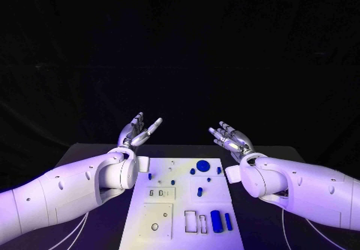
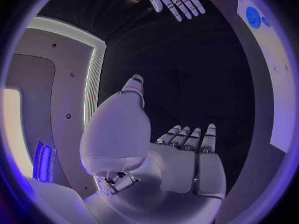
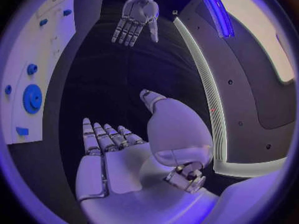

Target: Assemble the parts on the task board

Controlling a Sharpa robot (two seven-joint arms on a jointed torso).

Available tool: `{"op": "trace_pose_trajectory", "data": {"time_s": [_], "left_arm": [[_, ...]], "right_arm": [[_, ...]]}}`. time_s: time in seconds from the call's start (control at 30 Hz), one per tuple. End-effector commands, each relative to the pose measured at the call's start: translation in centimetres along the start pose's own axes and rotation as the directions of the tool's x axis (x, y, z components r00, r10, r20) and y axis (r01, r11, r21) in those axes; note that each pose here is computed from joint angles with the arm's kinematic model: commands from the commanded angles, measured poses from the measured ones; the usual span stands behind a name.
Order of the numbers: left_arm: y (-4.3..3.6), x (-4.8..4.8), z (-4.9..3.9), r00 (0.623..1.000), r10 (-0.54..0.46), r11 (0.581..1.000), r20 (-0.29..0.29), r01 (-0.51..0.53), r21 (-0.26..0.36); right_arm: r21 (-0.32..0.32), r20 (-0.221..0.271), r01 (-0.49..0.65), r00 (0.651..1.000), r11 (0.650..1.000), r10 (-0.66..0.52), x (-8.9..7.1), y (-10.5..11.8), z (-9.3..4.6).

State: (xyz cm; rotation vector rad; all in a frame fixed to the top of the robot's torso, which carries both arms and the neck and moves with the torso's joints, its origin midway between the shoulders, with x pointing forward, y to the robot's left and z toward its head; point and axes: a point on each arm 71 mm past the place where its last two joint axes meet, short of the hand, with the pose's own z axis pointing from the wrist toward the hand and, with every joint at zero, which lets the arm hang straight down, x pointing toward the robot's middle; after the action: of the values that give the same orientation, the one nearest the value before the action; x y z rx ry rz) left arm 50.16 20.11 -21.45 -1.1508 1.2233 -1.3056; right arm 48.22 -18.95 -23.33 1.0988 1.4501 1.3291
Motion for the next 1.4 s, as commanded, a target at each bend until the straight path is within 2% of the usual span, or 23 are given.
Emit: {"op": "trace_pose_trajectory", "data": {"time_s": [0.03,0.2,0.23,0.33,0.57,0.77,0.87,1.07,1.17,1.23,1.27,1.4], "left_arm": [[-0.26,0.60,0.05,0.998,-0.014,1.000,-0.066,0.015,0.020],[-0.26,0.60,0.05,0.998,-0.014,1.000,-0.066,0.015,0.020],[-0.73,-0.80,-0.74,0.994,-0.033,0.999,-0.108,0.036,0.023],[-0.90,-0.99,-0.94,0.993,-0.035,0.999,-0.113,0.038,0.027],[-1.44,-1.21,-1.52,0.990,-0.034,0.999,-0.135,0.039,0.035],[-1.88,-1.26,-1.81,0.988,-0.023,0.999,-0.152,0.030,0.039],[-2.15,-1.29,-1.95,0.987,-0.014,0.999,-0.161,0.021,0.041],[-2.73,-1.28,-2.32,0.984,0.003,0.999,-0.181,0.006,0.047],[-3.01,-1.09,-2.62,0.980,0.004,0.999,-0.198,0.006,0.047],[-3.25,-0.87,-2.93,0.977,0.001,0.999,-0.212,0.009,0.047],[-3.32,-0.80,-3.02,0.976,0.000,0.999,-0.216,0.010,0.047],[-3.75,-0.28,-3.57,0.970,-0.009,0.999,-0.242,0.021,0.046]], "right_arm": [[0.026,-0.187,0.012,0.982,1.000,-0.007,1.1,-0.1,0.1],[0.034,-0.216,0.022,0.976,0.999,-0.014,1.2,-0.2,0.2],[-0.168,-0.098,0.287,0.947,0.943,-0.305,-1.2,1.3,0.3],[-0.201,-0.084,0.344,0.927,0.917,-0.366,-1.5,1.8,0.3],[-0.278,-0.061,0.486,0.852,0.829,-0.520,-2.3,3.1,0.4],[-0.312,-0.059,0.557,0.797,0.770,-0.601,-2.5,3.9,0.6],[-0.327,-0.072,0.601,0.753,0.729,-0.653,-2.5,4.3,0.7],[-0.347,-0.108,0.717,0.609,0.604,-0.786,-2.1,4.5,0.8],[-0.353,-0.117,0.789,0.496,0.503,-0.860,-1.6,4.5,0.8],[-0.355,-0.121,0.837,0.401,0.417,-0.908,-1.3,4.4,0.8],[-0.355,-0.122,0.848,0.374,0.392,-0.919,-1.2,4.4,0.8],[-0.361,-0.126,0.895,0.230,0.261,-0.965,-0.5,4.2,0.9]]}}
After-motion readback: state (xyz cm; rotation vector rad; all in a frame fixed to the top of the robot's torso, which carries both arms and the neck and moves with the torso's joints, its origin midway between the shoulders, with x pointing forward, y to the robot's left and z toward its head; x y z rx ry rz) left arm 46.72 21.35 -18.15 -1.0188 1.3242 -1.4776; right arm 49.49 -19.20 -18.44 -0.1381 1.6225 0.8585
